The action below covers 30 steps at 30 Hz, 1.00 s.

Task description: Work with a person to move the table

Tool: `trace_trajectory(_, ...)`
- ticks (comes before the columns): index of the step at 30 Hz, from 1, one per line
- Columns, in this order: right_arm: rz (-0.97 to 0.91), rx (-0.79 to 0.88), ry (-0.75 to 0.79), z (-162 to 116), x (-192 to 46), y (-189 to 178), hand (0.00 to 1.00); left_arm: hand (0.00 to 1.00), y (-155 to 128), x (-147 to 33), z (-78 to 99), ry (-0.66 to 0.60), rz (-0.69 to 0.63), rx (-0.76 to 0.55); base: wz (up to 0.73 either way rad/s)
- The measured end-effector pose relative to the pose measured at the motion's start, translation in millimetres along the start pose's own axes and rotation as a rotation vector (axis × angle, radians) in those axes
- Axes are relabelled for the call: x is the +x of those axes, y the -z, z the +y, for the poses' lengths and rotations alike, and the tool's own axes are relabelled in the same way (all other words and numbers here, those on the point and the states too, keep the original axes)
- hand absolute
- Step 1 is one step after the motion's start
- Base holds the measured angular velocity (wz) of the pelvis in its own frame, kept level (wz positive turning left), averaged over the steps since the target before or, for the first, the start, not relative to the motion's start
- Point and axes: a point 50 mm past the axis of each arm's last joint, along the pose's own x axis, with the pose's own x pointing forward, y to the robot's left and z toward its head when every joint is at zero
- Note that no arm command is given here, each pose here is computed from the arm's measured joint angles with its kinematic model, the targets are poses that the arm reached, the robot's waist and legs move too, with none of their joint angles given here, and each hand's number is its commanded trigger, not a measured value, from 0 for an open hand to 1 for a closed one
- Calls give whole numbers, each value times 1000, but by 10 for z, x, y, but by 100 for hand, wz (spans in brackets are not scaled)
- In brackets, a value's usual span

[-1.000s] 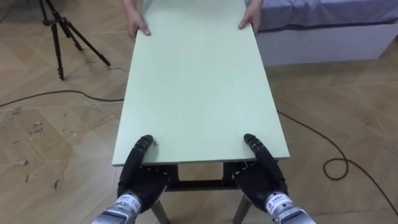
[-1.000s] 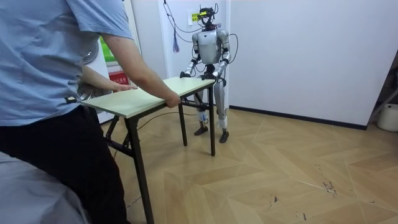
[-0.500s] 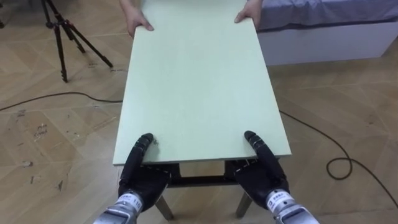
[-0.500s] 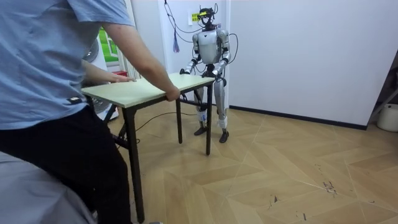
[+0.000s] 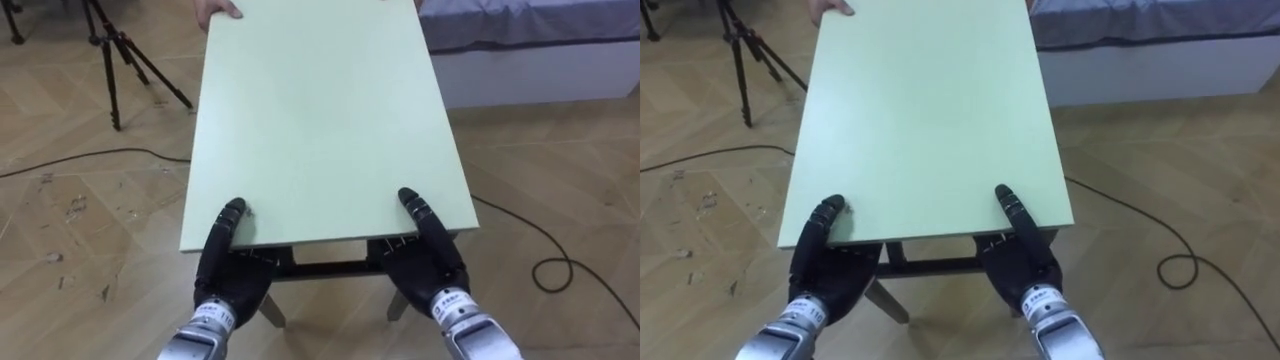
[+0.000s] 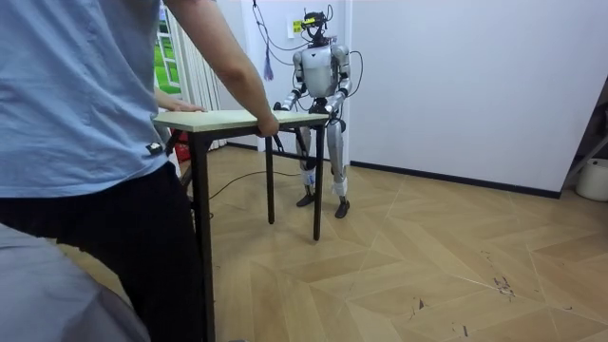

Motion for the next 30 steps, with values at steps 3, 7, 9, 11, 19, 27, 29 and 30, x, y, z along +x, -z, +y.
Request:
trace_trajectory(3, -5, 3, 11, -32, -22, 7, 100, 100, 10, -15, 14, 4, -2, 20, 0)
trace_trajectory(7, -6, 10, 9, -36, -50, 32, 100, 100, 4, -45, 7, 14, -13, 37, 0)
trace_trajectory(9, -8, 15, 9, -42, -65, 49, 100, 100, 4, -60, 11, 14, -18, 41, 0)
trace_trajectory(11, -7, 21, 12, -54, -79, 56, 100, 100, 6, -71, 12, 15, -22, 47, 0)
trace_trajectory(19, -14, 15, 8, -81, -199, 94, 100, 100, 60, -208, 39, 20, -44, 58, -4)
trace_trajectory(27, -35, 2, -11, -65, -198, 140, 100, 100, 100, -213, 15, 38, -81, 70, -1)
trace_trajectory(29, -35, 36, -13, -62, -197, 164, 100, 100, 108, -211, 7, 42, -89, 75, -2)
trace_trajectory(30, -36, 39, -15, -62, -198, 161, 100, 100, 110, -211, 7, 42, -92, 74, 7)
